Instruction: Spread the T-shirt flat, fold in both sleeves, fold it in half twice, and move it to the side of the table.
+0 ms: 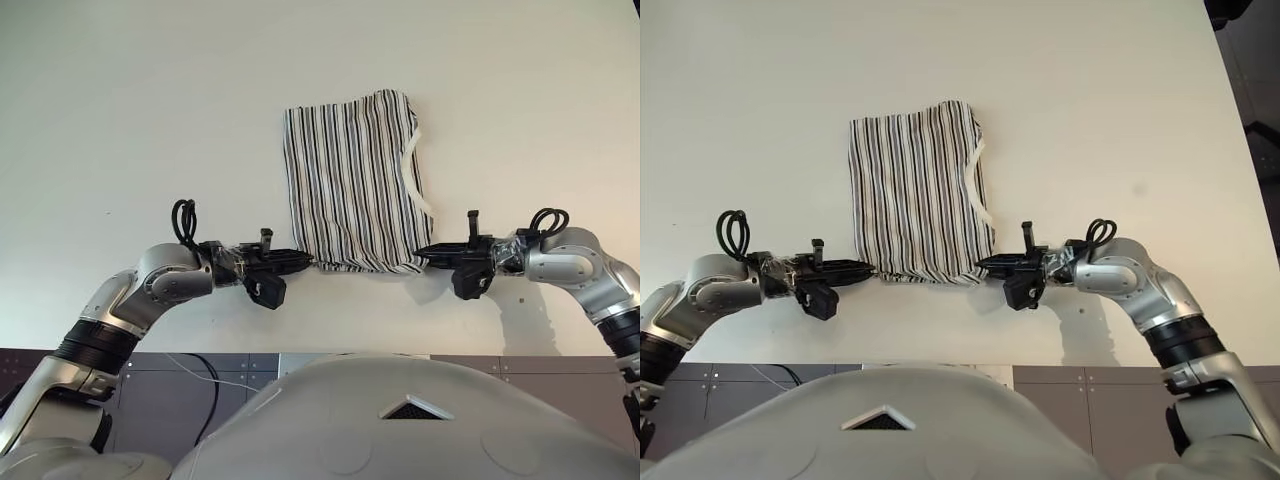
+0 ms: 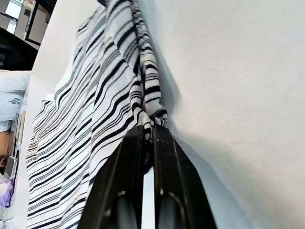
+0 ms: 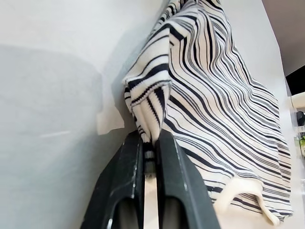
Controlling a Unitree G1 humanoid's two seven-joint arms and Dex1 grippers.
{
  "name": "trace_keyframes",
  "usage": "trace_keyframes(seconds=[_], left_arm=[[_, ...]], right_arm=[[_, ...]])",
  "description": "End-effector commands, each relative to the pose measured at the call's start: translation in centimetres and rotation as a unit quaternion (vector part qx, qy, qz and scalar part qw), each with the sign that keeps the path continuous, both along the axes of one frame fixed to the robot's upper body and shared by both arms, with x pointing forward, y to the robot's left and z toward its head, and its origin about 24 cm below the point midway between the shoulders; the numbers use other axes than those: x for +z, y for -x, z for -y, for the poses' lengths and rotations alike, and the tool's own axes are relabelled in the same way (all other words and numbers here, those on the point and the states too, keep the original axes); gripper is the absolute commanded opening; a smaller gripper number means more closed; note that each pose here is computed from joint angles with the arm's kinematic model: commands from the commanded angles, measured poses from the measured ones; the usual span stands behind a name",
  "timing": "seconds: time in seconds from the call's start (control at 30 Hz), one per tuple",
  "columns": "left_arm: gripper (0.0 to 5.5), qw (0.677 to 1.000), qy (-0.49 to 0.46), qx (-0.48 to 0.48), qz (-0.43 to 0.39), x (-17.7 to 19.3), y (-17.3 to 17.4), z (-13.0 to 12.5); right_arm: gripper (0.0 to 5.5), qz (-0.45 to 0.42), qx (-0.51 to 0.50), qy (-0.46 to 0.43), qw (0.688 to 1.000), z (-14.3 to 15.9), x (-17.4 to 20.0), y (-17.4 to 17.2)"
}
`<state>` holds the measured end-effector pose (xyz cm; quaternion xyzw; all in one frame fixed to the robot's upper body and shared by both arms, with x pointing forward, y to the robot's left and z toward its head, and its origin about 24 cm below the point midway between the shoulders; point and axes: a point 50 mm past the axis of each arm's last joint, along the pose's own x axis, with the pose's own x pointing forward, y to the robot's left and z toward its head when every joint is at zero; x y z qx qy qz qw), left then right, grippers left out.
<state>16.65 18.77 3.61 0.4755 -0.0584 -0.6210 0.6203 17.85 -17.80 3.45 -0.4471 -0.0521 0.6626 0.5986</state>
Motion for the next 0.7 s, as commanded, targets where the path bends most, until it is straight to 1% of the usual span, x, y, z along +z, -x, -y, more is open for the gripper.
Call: trace_keyframes(seconds=[0.03, 0.13, 0.27, 0.4, 0.5, 0.6, 0.7], left_arm=[[0.10, 0.998, 0.028, 0.042, -0.046, 1.8, 0.9, -0.8], [0.10, 0.995, 0.030, 0.053, -0.079, 2.6, 1.9, -1.5], [0.10, 0.989, 0.053, 0.057, -0.126, 5.0, 3.0, -1.4], [0.10, 0.980, 0.073, 0.067, -0.174, 7.2, 3.2, -1.2], [0.10, 0.973, 0.097, 0.083, -0.191, 8.5, 1.8, -0.9], [0.10, 0.972, 0.125, 0.102, -0.171, 8.9, -1.6, 0.3], [0.10, 0.966, 0.151, 0.134, -0.163, 8.2, -5.2, 0.8]], right_arm=[[0.11, -0.033, -0.037, -0.040, 0.998, 0.8, 3.8, 0.2], [0.11, -0.071, -0.052, -0.046, 0.995, 1.3, 5.7, 0.8], [0.11, -0.149, -0.054, -0.040, 0.987, 1.5, 8.3, 2.7], [0.10, -0.197, -0.077, -0.037, 0.977, 1.7, 10.6, 2.8], [0.10, -0.204, -0.107, -0.055, 0.971, 1.8, 11.8, 0.9], [0.10, -0.208, -0.153, -0.057, 0.964, 2.5, 11.0, -2.1], [0.10, -0.202, -0.177, -0.071, 0.961, 2.1, 9.7, -5.4]])
